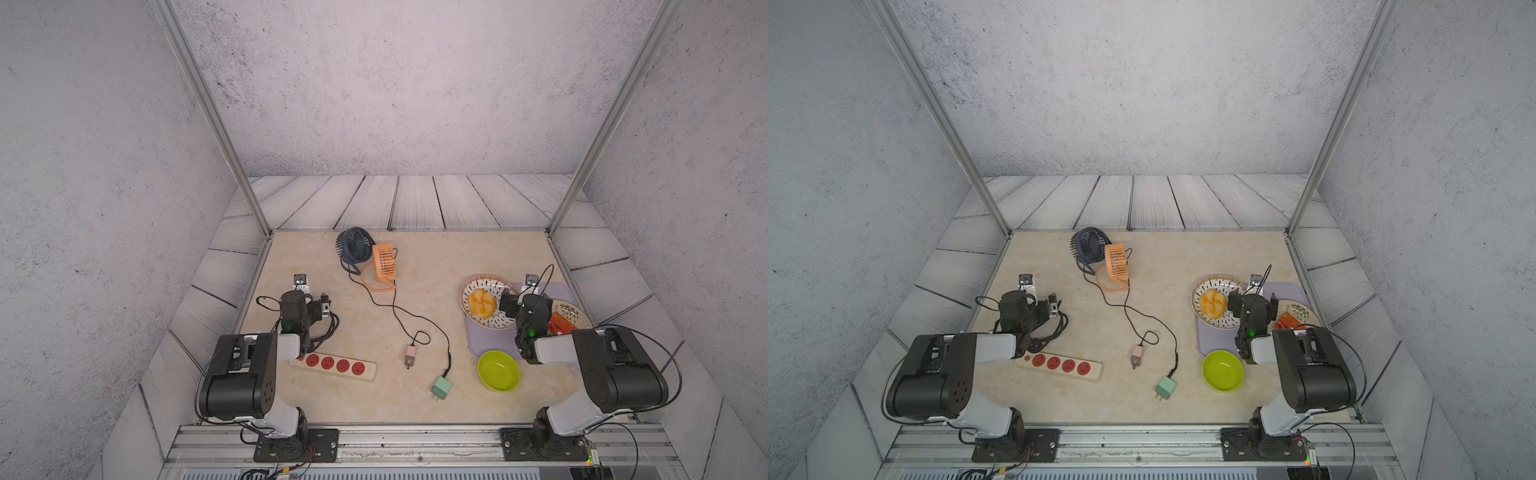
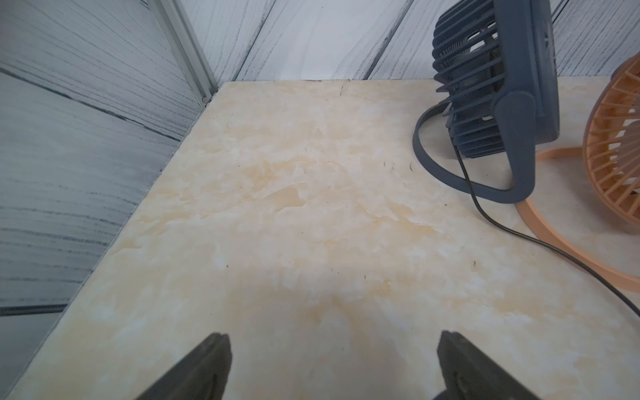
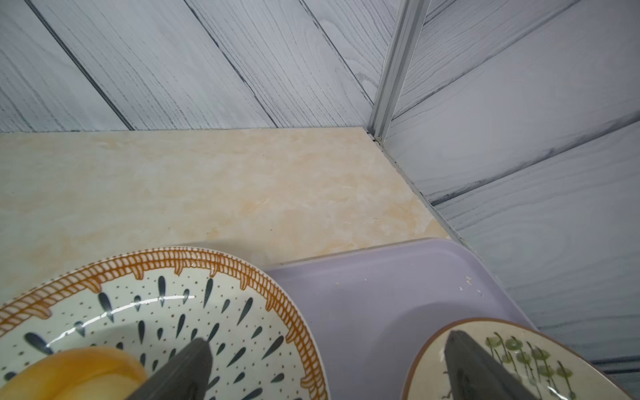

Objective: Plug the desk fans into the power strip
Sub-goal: Adjust the socket at the center of the board.

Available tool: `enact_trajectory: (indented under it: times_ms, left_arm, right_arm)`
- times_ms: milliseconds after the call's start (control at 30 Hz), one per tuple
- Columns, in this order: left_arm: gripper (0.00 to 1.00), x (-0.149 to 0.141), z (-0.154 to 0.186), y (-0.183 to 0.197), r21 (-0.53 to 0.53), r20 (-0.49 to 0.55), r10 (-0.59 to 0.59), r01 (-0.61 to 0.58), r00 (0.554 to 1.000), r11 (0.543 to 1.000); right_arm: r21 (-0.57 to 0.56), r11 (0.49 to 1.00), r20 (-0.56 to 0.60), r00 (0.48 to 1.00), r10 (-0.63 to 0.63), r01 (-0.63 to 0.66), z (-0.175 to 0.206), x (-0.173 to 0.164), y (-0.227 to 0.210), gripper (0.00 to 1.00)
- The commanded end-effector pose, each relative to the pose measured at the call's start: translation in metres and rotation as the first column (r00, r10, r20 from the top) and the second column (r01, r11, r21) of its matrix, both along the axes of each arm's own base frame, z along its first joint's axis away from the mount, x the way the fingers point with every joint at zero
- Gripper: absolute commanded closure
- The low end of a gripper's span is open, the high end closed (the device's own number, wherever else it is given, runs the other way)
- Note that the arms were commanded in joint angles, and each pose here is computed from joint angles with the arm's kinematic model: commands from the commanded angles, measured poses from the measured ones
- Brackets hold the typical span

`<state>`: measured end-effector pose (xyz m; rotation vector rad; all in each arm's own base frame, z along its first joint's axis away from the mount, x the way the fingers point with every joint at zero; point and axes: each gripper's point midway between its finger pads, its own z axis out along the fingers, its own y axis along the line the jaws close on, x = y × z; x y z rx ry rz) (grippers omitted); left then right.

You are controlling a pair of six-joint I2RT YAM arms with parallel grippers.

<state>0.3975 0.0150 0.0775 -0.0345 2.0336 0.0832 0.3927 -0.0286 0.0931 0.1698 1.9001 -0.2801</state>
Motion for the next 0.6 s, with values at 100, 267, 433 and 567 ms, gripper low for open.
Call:
enact_trajectory:
  times_ms: [100,267,433,567]
  left_arm:
    - [0.00,0.0062,0.0135,-0.0021,0.014,0.039,-0.006,0.006,0.999,1.000]
    - [0.00,0.0057,0.0127,-0.0025,0.016,0.037,-0.007,0.007,0.999,1.000]
    - [0.00,0.0051,0.0125,-0.0022,0.017,0.037,-0.006,0.005,0.999,1.000]
    - [0.00,0.0051,0.0128,-0.0025,0.017,0.039,-0.006,0.005,0.999,1.000]
  right_arm:
    - [0.007,1.000,0.008,1.000,-0.008,0.008,0.0015,0.0034,-0.0016,0.01]
    - [0.007,1.000,0.008,1.000,-0.007,0.007,0.0015,0.0034,-0.0011,0.01]
    - [0.007,1.000,0.007,1.000,-0.008,0.008,0.0014,0.0033,-0.0016,0.01]
    - [0.008,1.000,0.008,1.000,-0.008,0.008,0.0018,0.0037,-0.0014,0.01]
